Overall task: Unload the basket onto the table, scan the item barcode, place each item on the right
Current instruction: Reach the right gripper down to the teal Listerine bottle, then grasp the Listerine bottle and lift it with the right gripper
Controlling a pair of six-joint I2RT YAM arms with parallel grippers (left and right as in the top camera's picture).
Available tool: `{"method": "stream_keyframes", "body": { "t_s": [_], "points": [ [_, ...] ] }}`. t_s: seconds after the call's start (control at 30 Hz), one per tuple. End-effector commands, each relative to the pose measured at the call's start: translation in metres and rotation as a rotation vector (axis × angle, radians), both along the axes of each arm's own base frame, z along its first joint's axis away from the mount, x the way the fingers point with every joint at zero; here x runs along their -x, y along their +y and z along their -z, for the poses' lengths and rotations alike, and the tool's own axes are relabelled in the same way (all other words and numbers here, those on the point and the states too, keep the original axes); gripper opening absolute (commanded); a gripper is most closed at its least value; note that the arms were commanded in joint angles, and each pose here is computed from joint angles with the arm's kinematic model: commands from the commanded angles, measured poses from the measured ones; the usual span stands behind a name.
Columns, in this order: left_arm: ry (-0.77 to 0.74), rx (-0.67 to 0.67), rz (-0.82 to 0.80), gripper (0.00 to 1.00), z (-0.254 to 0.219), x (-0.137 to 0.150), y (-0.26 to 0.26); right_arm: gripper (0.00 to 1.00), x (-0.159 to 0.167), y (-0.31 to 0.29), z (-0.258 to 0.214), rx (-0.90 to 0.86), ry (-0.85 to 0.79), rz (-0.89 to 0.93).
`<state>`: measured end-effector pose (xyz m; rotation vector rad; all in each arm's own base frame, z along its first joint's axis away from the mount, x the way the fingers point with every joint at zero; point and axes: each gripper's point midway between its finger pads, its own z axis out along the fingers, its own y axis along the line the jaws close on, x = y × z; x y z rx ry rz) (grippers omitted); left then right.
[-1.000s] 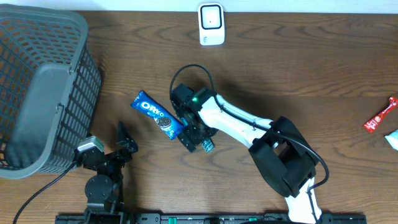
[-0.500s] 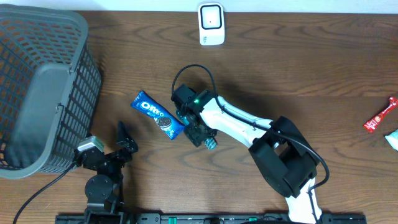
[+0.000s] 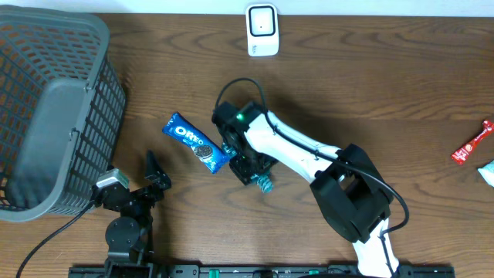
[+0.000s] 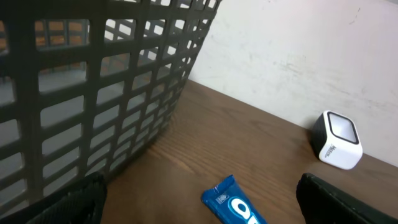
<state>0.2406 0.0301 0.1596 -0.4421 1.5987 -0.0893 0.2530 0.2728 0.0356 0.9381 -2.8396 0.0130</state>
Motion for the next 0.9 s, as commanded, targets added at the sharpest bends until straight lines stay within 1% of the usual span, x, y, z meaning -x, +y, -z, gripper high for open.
{"method": "stream_keyframes", "body": {
  "t_s": [0.0,0.13,0.3,0.47,0.63,0.73,0.8,0.87],
  "points": [
    [0.043,-0.009,-0.003,0.98,0.017,0.000,0.001,0.43,-0.008,0.012,-0.038,-0.057,-0.003,0.026],
    [0.043,-0.009,-0.003,0.98,0.017,0.000,0.001,0.43,0.003,0.009,-0.056,-0.057,0.060,0.038],
    [0.043,-0.009,-0.003,0.98,0.017,0.000,0.001,0.43,0.021,0.000,-0.064,-0.048,0.167,0.066],
    [0.043,-0.009,-0.003,0.98,0.017,0.000,0.001,0.43,0.036,0.000,-0.072,-0.095,0.278,0.065],
    [0.043,-0.009,-0.003,0.98,0.017,0.000,0.001,0.45,0.045,-0.015,-0.078,-0.057,0.340,0.092],
    [0.043,-0.009,-0.003,0.98,0.017,0.000,0.001,0.43,0.051,-0.016,-0.082,-0.065,0.387,0.115],
    [0.043,-0.009,-0.003,0.98,0.017,0.000,0.001,0.47,0.054,-0.010,-0.085,-0.101,0.415,0.118],
    [0.043,-0.009,-0.003,0.98,0.017,0.000,0.001,0.49,0.057,-0.005,-0.087,-0.134,0.436,0.105]
  ]
}}
